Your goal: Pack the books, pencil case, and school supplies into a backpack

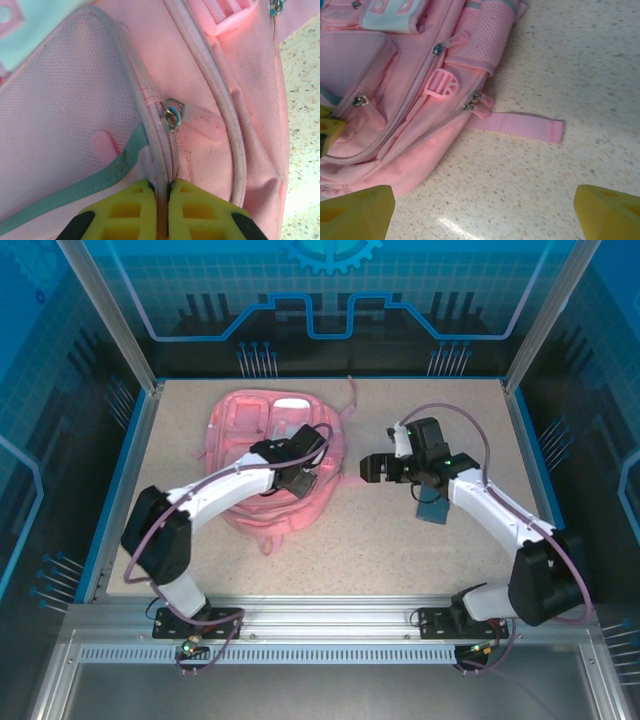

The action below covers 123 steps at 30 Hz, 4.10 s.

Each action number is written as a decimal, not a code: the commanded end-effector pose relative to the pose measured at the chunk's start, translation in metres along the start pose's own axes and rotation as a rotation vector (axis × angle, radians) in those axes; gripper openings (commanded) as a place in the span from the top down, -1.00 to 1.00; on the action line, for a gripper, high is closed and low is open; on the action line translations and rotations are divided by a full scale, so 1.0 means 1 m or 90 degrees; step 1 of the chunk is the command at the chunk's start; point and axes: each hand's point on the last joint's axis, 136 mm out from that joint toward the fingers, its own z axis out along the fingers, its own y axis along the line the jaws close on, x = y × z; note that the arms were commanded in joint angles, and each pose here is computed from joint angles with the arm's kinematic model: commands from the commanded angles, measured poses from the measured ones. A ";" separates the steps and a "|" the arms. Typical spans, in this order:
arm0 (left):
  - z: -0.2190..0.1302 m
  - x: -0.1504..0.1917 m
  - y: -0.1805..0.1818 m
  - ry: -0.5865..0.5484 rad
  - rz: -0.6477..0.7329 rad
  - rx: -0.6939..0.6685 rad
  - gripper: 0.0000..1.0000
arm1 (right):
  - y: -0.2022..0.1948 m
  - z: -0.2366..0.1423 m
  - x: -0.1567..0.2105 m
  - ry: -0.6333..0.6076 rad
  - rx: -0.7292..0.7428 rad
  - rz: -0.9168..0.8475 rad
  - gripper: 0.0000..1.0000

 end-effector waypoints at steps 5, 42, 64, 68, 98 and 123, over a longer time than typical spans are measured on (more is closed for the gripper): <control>-0.069 -0.021 0.006 -0.179 -0.021 0.060 0.99 | 0.066 0.031 -0.038 0.027 -0.159 -0.076 -0.78; -0.088 -0.021 -0.001 -0.252 -0.022 0.105 0.99 | 0.075 0.119 -0.019 0.196 -0.313 -0.154 -0.58; -0.079 -0.020 -0.001 -0.238 -0.025 0.096 1.00 | 0.085 0.092 -0.009 0.178 -0.352 -0.181 -0.04; -0.079 -0.021 -0.001 -0.238 -0.023 0.095 1.00 | 0.082 0.089 -0.006 0.180 -0.339 -0.188 0.21; -0.080 -0.020 -0.003 -0.238 -0.029 0.107 1.00 | 0.062 0.114 -0.017 0.169 -0.203 -0.225 0.95; -0.063 -0.038 -0.018 -0.250 -0.037 0.141 1.00 | 0.093 0.045 0.022 0.207 -0.098 -0.294 1.00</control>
